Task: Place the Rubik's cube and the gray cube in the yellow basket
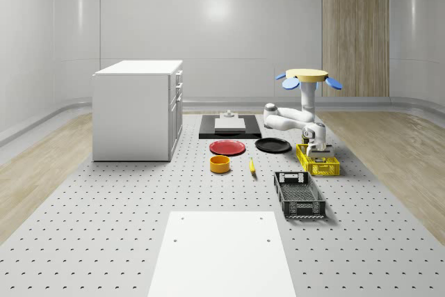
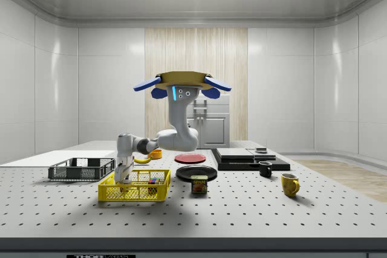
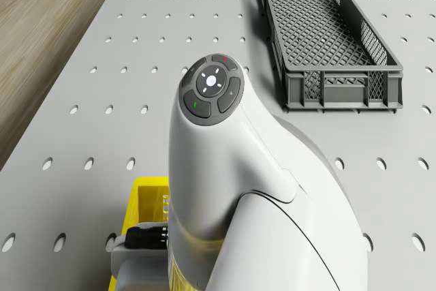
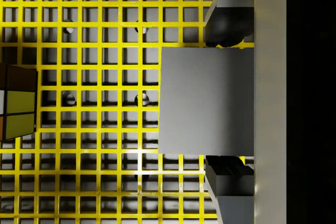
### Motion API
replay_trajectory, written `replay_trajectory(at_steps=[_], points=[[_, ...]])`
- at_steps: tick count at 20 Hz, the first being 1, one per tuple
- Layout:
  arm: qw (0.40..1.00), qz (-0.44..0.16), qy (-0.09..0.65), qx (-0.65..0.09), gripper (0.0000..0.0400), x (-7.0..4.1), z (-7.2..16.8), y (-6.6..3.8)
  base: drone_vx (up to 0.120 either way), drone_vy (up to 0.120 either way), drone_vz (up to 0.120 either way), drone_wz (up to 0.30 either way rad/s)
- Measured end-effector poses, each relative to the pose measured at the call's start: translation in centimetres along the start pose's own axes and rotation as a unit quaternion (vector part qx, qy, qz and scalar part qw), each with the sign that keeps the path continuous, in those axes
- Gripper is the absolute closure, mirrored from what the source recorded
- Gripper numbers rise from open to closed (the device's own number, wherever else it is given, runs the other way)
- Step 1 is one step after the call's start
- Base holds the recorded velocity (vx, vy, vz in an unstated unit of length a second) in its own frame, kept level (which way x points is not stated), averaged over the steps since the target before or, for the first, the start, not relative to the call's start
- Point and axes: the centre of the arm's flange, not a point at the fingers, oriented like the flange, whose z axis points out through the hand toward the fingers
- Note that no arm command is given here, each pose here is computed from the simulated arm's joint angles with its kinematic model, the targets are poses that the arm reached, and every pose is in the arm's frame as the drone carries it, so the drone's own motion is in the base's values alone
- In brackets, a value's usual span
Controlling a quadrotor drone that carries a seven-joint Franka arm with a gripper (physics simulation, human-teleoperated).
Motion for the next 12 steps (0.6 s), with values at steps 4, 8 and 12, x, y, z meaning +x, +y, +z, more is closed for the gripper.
replay_trajectory(at_steps=[4,8,12], points=[[1.000,0.000,0.000,0.000,0.0026,0.0,-0.8,0.0,0.000,0.000,0.000,0.000],[1.000,0.000,0.000,0.000,0.0010,0.0,-2.4,0.0,0.000,0.000,0.000,0.000],[1.000,0.000,0.000,0.000,0.0004,0.0,-3.7,0.0,0.000,0.000,0.000,0.000]])
